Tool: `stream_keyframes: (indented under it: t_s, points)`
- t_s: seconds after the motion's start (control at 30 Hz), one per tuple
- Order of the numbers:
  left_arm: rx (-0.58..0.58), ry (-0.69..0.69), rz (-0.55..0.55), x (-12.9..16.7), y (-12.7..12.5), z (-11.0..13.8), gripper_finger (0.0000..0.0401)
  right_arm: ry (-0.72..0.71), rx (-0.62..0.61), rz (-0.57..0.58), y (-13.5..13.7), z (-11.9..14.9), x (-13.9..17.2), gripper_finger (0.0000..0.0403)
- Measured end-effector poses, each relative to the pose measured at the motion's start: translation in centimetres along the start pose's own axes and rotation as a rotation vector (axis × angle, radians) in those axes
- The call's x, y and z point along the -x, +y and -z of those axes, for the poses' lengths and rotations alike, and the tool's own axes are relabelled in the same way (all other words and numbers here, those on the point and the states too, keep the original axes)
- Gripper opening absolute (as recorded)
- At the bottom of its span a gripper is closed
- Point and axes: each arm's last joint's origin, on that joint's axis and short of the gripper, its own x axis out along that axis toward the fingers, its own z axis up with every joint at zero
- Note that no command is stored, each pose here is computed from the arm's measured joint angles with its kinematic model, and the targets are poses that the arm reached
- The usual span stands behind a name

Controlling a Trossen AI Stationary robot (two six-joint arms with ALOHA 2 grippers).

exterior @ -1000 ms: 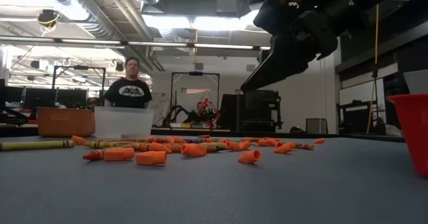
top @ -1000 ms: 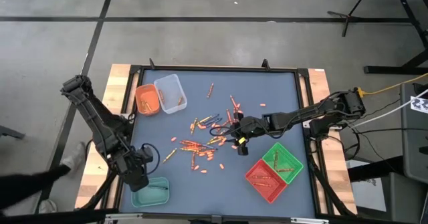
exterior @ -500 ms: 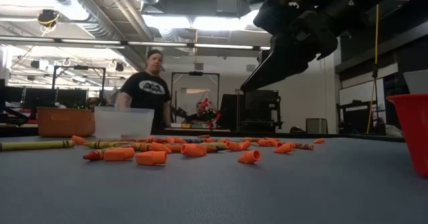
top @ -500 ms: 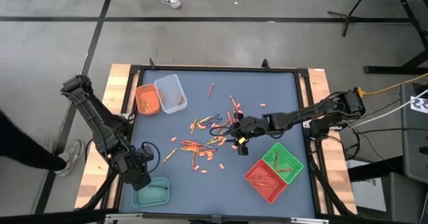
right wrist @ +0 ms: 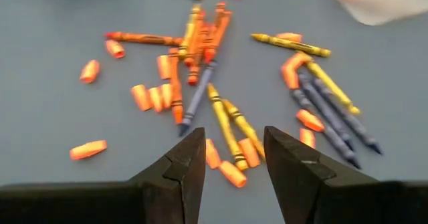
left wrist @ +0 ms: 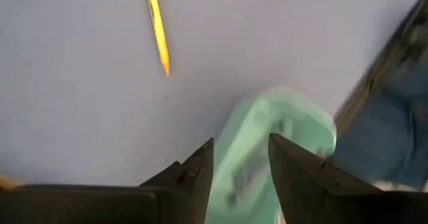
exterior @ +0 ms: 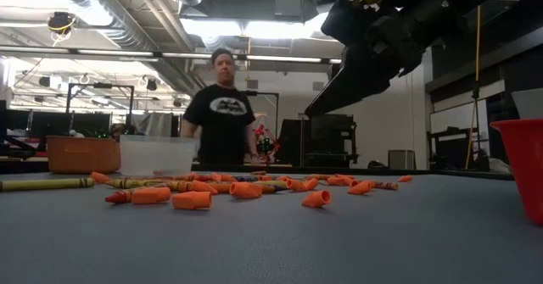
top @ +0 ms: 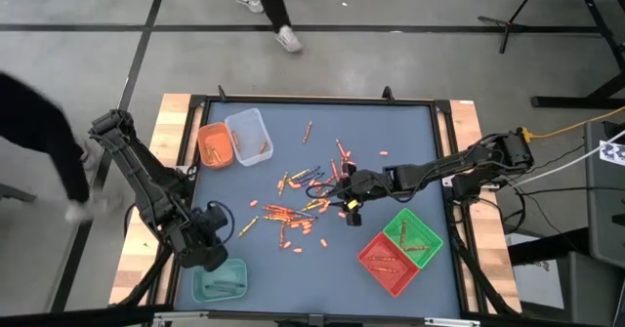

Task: Sort crayons
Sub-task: Put the light orange crayon into the green bin

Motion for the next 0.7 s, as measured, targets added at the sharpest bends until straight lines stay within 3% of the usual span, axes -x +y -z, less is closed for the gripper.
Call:
stream_keyframes:
  t_s: [0.2, 0.33, 0.5, 0.7]
  points:
    - [-0.08, -0.314, -0.01, 0.1, 0.0, -1.0, 0.0129, 0.013, -0.107, 0.171, -0.5, 0.2, 0.0, 0.015]
    - [-0.186, -0.438, -0.049, 0.2, 0.0, -1.8, 0.0129, 0.081, -0.17, 0.199, -0.6, 1.0, 0.1, 0.015]
    - [-0.264, -0.561, -0.122, 0.1, 0.1, -3.2, 0.0129, 0.206, -0.263, 0.225, -0.6, 2.3, 0.3, 0.015]
    - [-0.306, -0.605, -0.209, -0.1, 0.5, -5.2, 0.0129, 0.344, -0.352, 0.28, -0.7, 3.7, 0.8, 0.015]
